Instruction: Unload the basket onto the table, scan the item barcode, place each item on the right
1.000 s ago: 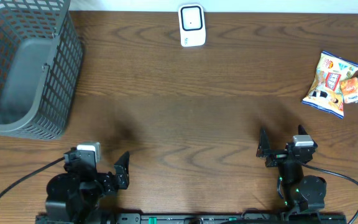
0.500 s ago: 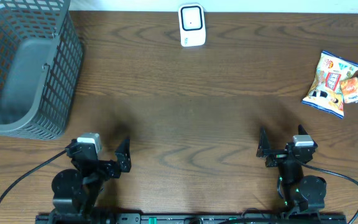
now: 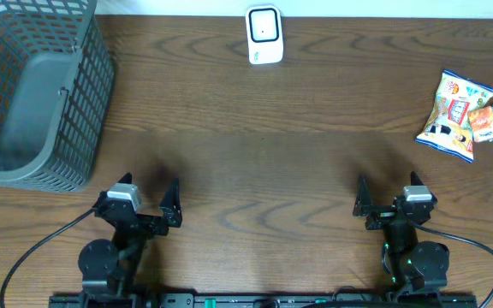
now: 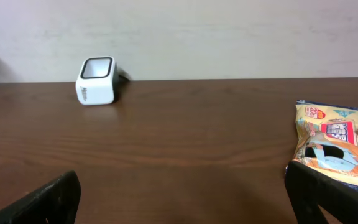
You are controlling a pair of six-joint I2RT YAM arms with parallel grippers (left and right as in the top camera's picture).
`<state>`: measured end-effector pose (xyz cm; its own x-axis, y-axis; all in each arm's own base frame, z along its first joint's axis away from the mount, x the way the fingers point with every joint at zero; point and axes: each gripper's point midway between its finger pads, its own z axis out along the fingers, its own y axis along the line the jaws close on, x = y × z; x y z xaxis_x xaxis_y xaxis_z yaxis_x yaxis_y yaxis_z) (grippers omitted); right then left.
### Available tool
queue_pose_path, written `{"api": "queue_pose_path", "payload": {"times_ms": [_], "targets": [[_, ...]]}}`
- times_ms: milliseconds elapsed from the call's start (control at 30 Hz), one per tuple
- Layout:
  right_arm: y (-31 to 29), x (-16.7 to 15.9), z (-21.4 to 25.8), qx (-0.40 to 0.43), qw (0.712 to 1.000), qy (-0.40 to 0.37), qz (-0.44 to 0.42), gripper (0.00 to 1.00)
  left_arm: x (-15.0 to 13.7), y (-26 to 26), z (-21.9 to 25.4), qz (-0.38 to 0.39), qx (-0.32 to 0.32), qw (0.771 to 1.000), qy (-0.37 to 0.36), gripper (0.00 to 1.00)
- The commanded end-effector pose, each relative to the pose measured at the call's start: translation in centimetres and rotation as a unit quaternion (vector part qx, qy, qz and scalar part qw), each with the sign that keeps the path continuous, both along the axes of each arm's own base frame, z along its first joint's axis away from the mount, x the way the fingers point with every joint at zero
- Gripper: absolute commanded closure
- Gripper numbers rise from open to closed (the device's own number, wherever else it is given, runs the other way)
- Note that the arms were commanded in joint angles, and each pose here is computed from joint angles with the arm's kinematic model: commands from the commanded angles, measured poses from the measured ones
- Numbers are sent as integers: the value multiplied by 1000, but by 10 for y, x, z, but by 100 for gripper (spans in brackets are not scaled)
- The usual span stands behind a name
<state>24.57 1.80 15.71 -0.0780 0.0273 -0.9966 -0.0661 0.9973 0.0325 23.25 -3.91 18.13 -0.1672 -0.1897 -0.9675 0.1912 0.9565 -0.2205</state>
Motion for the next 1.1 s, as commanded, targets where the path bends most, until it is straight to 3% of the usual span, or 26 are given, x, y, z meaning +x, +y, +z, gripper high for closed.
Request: {"api": "queue_pose_path", "payload": {"times_ms": [0,333,700,867,1067], "targets": [[-1,0,0,5,1000,0,-3,1,2,-1,1,-3,-3,1000,-25,2],[-1,0,0,5,1000,0,-3,1,11,4,0,12,-11,997,-76,2],[-1,0,0,5,1000,0,-3,1,13,23,-8,68,-15,996,-58,2],[-1,0,0,5,1000,0,-3,1,11,20,-39,57,6,998,2,2],[-1,0,0,5,1000,0,-3,1,9,4,-39,2,72,997,-13,2]]}}
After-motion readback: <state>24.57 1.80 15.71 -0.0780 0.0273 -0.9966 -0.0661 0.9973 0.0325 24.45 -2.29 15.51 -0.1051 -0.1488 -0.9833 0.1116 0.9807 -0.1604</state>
